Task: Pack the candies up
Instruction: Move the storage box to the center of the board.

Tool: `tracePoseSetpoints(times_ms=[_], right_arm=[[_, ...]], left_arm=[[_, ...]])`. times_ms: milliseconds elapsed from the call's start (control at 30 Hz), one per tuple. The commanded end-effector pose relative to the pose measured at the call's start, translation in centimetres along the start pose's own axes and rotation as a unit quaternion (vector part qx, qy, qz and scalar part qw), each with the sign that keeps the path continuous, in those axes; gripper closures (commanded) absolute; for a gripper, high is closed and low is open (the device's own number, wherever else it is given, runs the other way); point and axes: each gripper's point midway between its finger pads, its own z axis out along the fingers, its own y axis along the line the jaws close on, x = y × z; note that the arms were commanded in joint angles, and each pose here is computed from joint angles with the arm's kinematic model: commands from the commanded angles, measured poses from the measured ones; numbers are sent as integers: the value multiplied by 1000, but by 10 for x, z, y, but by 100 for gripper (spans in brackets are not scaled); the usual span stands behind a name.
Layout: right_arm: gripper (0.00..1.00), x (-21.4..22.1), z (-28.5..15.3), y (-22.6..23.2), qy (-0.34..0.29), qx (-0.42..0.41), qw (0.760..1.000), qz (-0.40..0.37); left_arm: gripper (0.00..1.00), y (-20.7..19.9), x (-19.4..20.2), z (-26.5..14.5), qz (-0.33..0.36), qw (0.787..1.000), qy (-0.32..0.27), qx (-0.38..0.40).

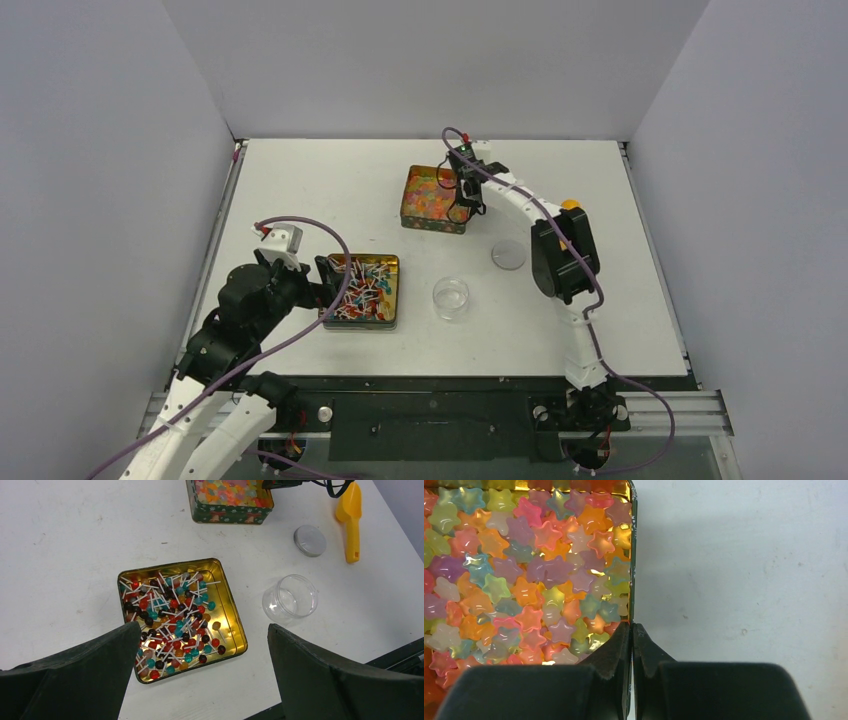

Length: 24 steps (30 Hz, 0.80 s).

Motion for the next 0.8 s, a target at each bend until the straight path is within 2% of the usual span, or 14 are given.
tracePoseSetpoints(times_ms=[0, 367, 767], right_arm=[[100, 2, -28, -15, 7, -6, 999, -45], [100, 42, -49, -31, 40, -36, 990, -130], [100, 79, -71, -36, 38, -52, 976, -208]], left_arm=[[4, -1, -4, 0, -2, 1000, -6, 3], [4, 1, -4, -1, -3, 1000, -7, -2], [4, 2, -6, -4, -4, 1000, -15, -5]])
